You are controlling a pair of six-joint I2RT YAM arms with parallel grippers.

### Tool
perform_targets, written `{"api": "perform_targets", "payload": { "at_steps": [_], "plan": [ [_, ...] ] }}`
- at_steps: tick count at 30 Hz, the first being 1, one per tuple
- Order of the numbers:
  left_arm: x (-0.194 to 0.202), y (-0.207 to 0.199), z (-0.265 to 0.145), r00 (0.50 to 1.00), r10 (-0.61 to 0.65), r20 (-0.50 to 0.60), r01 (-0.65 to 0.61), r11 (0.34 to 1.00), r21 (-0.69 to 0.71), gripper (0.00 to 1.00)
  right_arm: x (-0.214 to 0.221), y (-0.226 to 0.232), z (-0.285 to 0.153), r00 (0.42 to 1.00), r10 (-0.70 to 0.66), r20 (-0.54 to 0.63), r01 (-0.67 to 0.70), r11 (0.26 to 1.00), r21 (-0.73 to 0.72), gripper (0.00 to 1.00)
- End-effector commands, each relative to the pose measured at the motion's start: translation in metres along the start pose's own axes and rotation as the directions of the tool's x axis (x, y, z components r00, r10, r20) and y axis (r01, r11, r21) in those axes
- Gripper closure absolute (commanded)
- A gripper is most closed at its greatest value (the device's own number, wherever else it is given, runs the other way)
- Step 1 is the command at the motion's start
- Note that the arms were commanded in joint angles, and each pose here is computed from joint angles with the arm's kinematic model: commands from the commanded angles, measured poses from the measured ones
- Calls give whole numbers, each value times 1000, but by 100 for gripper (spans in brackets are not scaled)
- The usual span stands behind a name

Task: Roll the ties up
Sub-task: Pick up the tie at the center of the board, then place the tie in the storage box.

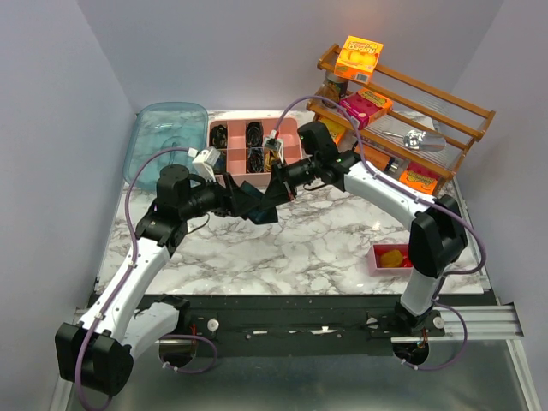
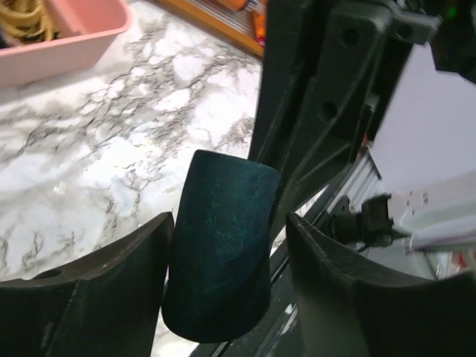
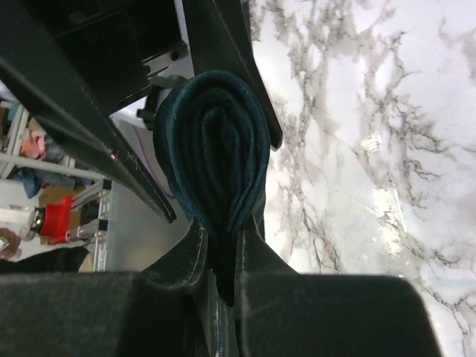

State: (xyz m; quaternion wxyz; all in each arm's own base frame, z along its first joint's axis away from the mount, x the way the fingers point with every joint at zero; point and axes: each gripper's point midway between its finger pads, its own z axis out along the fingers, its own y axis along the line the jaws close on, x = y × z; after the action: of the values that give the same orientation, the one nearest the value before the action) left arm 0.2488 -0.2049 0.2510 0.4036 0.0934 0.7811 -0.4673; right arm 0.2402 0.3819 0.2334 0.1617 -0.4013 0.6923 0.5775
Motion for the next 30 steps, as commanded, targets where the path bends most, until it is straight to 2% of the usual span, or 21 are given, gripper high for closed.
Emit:
{"api": "perform_targets", "payload": {
  "at_steps": [1,3,4,9,12,16,21,30],
  "plan": [
    [-21,36,-9,997,21,77,0,964,-264,13,-19,-17,5,999,3,33,-6,995,102,99],
    [-35,49,-16,991,32,129,16,933,-358,8,-26,-24,6,999,6,37,-11,991,132,99],
    [-39,52,-18,988,36,148,24,923,-384,1,-28,-27,6,999,10,40,-16,989,147,99],
    [-67,65,-38,961,103,258,46,858,-512,1,-48,-49,2,997,27,78,-45,970,237,99],
    [-72,72,-48,949,142,281,43,826,-562,1,-68,-69,-7,991,46,129,-83,949,304,99],
    [-66,86,-50,955,160,251,28,793,-608,1,-92,-107,-30,975,68,210,-149,904,402,99],
    [-47,102,-39,975,122,188,21,785,-619,1,-109,-157,-52,947,109,302,-254,830,497,99],
    [-21,125,-37,986,84,146,33,752,-659,1,-102,-218,-100,905,101,414,-385,610,693,99]
  ]
}}
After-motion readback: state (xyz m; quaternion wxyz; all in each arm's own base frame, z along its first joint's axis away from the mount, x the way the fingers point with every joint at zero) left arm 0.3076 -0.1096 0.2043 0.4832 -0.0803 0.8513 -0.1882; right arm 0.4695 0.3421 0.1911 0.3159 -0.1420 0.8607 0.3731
